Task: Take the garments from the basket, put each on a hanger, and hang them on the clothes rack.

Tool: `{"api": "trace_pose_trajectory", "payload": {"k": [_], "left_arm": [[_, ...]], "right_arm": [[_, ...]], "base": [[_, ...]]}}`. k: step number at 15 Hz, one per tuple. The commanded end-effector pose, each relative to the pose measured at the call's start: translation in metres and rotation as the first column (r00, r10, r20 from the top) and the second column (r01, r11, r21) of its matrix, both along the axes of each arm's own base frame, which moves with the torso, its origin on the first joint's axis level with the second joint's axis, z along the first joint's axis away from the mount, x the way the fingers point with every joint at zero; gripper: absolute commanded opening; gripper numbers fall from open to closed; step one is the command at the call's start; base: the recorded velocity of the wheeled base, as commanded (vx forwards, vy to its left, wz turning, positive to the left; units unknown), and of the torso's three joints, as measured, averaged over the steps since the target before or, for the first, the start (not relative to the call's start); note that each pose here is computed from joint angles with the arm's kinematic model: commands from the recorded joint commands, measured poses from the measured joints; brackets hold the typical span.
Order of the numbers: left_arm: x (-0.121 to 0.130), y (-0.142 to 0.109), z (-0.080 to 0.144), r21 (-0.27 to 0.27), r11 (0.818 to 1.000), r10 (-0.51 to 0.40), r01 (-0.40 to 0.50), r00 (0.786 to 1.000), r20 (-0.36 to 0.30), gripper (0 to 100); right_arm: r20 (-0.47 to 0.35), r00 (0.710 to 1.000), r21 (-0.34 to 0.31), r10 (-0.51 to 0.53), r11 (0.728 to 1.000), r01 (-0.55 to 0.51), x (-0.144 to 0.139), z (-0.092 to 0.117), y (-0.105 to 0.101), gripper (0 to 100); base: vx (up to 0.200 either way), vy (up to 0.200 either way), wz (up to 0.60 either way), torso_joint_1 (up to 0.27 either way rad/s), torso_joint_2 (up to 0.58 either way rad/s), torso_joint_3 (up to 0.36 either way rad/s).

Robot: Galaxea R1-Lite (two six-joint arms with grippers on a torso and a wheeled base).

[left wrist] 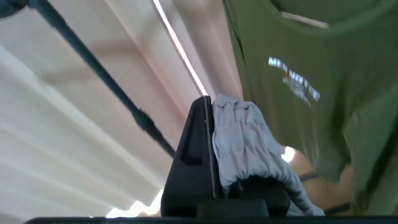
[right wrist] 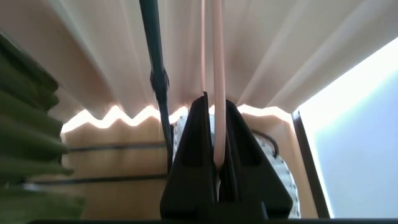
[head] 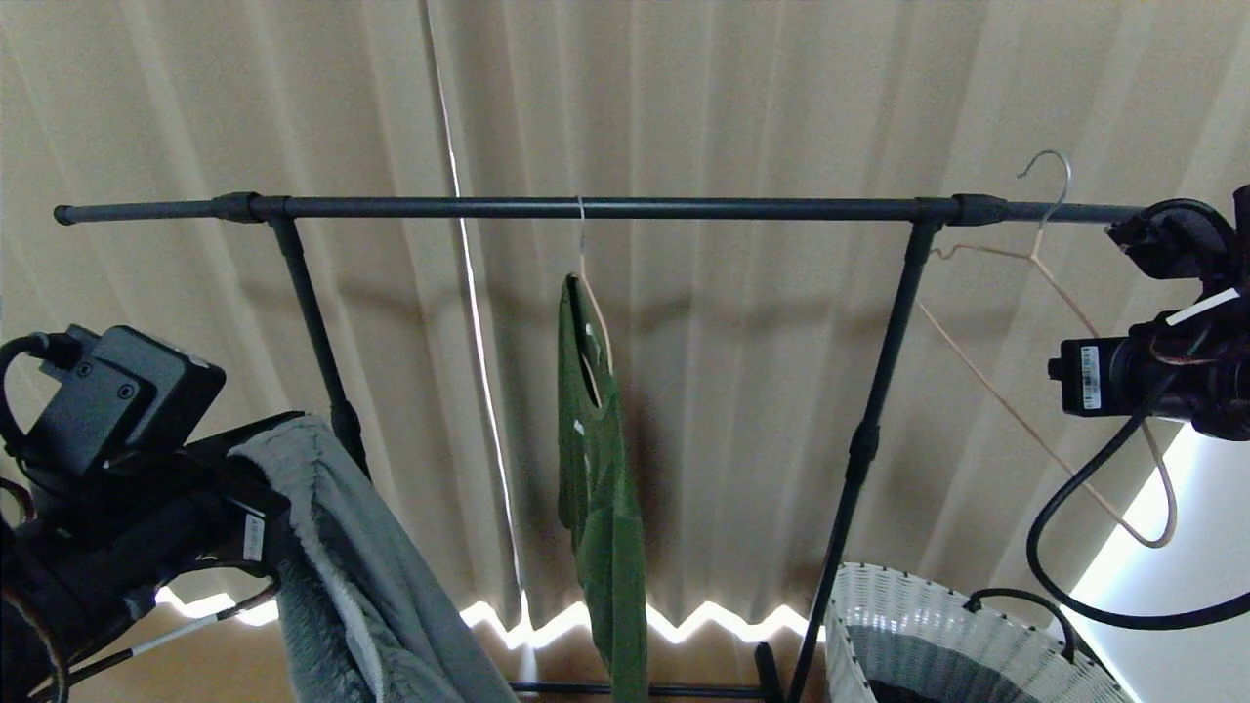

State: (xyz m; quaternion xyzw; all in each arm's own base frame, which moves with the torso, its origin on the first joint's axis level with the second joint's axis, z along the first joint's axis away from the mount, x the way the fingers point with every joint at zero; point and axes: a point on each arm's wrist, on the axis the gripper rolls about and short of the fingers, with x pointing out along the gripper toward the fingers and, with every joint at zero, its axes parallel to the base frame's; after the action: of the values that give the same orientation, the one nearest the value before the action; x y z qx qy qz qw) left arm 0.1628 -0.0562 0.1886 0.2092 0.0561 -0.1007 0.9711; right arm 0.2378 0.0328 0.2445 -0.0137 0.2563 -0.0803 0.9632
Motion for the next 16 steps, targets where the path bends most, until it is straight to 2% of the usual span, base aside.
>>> {"api": "trace_pose_trajectory", "payload": {"k": [1,8,11,13,14,15,16], "left_arm": [[0.0,0.0,0.0,0.0,1.0,-0.001,0.001,1.0,0.001,0],[-0.001,0.001,0.0,-0.001,1.0,0.004,-0.004,1.0,0.004,0],[-0.003,0.002,0.001,-0.012,1.0,0.004,-0.003,1.0,0.008,0],[-0.002,0.001,0.001,-0.003,1.0,0.001,-0.001,1.0,0.008,0],[-0.002,0.001,0.003,0.017,1.0,-0.004,0.004,1.0,0.017,0],[0.002,-0.001,0.005,0.065,0.998,-0.004,0.003,1.0,0.026,0],[0.005,-0.001,0.006,0.073,0.997,-0.003,0.001,1.0,0.029,0]], "right_arm": [[0.022,1.0,-0.001,0.003,1.0,-0.003,-0.009,0.005,-0.001,0],[0.011,1.0,-0.01,0.016,1.0,-0.016,-0.017,0.001,-0.003,0],[0.012,0.999,-0.002,0.035,0.999,-0.035,-0.031,-0.002,-0.003,0],[0.006,0.994,0.028,0.11,0.993,-0.11,-0.04,-0.006,0.002,0],[0.021,0.986,0.052,0.168,0.984,-0.169,-0.044,-0.006,0.006,0],[0.065,0.976,0.065,0.208,0.975,-0.212,-0.044,-0.005,0.011,0],[0.08,0.972,0.066,0.221,0.972,-0.227,-0.043,-0.005,0.013,0]], "base": [[-0.2,0.0,0.0,-0.007,0.0,0.002],[-0.2,0.0,0.0,-0.002,0.0,0.003],[0.0,0.0,0.0,0.0,0.0,0.0],[0.0,0.0,0.0,0.0,0.0,0.0],[0.0,0.0,0.0,0.0,0.0,0.0],[0.0,0.0,0.0,0.0,0.0,0.0],[0.0,0.0,0.0,0.0,0.0,0.0]]}}
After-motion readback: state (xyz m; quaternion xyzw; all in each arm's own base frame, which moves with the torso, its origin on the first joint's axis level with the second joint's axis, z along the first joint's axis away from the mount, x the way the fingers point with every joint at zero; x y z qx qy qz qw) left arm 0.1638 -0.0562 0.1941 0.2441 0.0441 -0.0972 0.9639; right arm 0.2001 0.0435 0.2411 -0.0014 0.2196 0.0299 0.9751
